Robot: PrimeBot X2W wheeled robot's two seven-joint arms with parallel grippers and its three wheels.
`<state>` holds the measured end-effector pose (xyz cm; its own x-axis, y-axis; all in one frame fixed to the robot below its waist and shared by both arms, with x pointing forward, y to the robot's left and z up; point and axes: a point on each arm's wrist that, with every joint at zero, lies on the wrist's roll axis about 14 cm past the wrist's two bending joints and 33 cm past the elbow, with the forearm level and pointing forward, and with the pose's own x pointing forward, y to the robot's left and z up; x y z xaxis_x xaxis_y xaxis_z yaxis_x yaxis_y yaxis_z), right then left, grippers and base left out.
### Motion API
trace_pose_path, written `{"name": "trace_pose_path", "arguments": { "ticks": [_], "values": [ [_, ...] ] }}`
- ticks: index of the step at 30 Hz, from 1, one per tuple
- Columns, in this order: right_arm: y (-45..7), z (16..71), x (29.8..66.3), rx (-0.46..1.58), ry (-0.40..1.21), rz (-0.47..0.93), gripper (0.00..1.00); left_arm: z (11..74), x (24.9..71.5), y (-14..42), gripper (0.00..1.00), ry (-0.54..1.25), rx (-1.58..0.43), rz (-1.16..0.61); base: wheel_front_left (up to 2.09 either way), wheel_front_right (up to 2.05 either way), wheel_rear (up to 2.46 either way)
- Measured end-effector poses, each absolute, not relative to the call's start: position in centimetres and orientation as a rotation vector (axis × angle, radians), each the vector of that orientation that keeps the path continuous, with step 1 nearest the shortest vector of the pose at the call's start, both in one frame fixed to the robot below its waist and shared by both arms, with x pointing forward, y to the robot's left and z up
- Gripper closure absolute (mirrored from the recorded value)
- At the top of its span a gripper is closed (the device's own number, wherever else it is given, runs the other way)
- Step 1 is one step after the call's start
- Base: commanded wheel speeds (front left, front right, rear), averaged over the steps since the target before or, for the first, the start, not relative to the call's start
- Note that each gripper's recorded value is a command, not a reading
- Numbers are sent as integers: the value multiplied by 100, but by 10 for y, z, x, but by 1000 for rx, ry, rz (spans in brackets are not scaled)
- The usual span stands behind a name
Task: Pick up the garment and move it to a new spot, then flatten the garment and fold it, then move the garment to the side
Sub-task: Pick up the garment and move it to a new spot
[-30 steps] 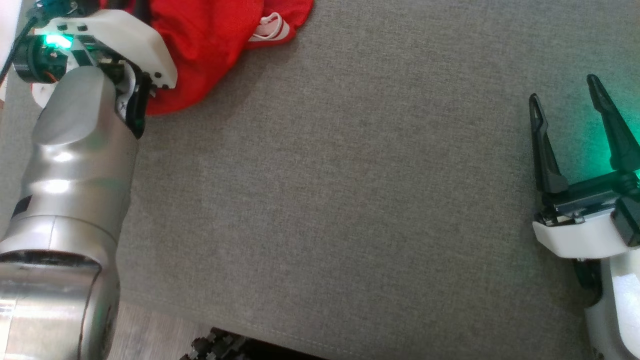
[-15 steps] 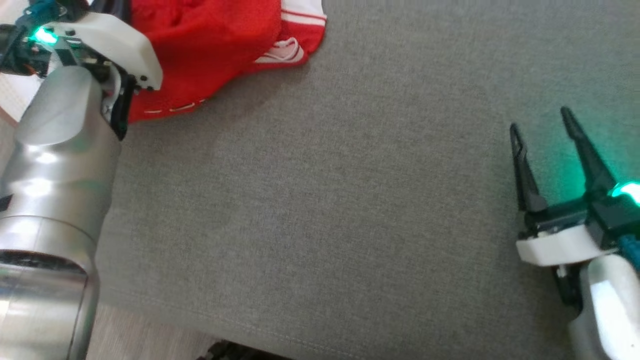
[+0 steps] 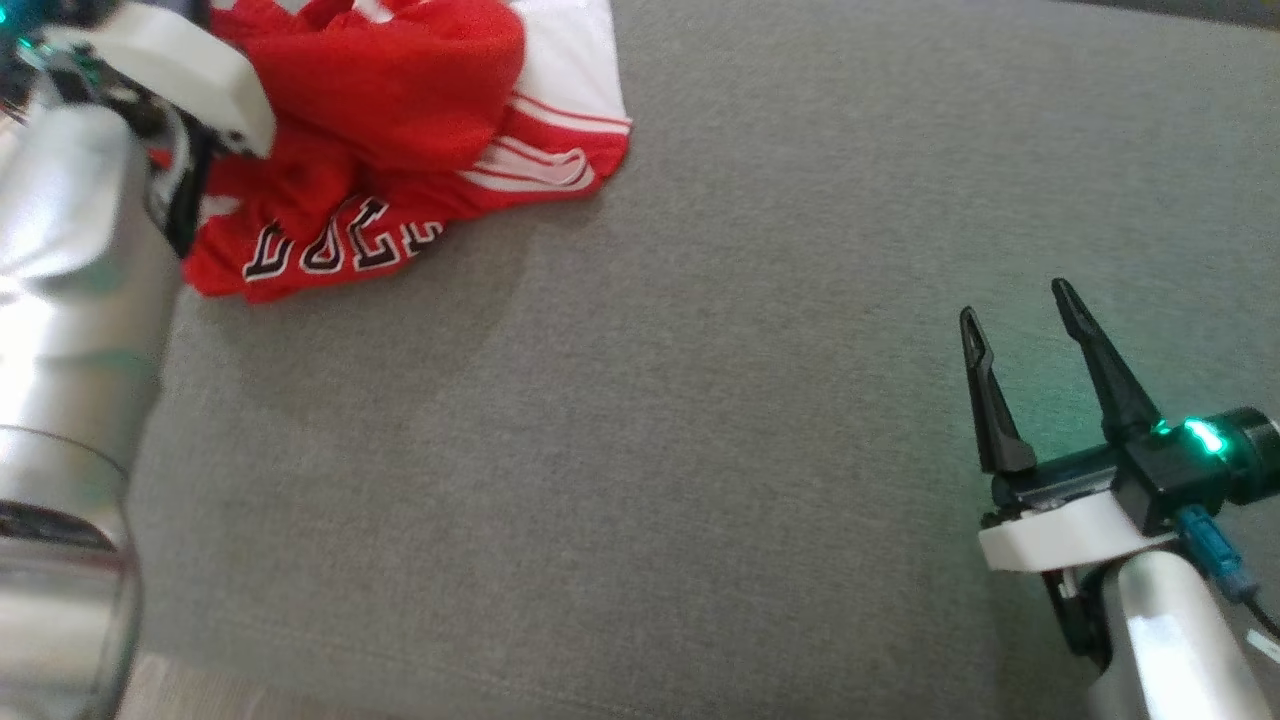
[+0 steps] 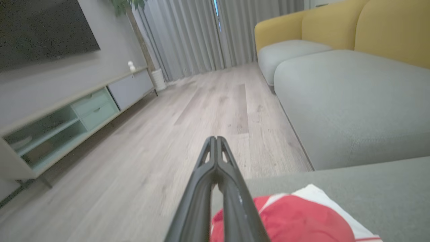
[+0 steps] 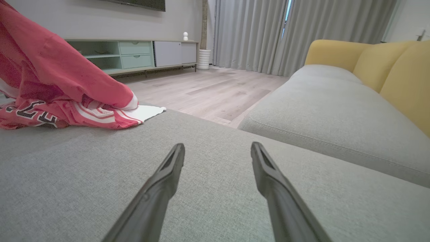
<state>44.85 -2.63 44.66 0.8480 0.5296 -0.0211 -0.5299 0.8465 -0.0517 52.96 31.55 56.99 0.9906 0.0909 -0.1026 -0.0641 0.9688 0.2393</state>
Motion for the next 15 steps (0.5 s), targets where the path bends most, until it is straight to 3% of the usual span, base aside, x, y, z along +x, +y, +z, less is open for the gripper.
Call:
{"name": "trace_pose_path", "arguments": {
  "ticks": [7, 15],
  "values": [
    [-42, 465, 435, -18, -13, 488, 0, 648, 557, 273, 100, -65, 316, -33, 0, 0, 0],
    [-83, 477, 422, 9, -22, 361, 0, 703, 585, 177, 100, -191, 384, -242, 0, 0, 0]
  ]
}}
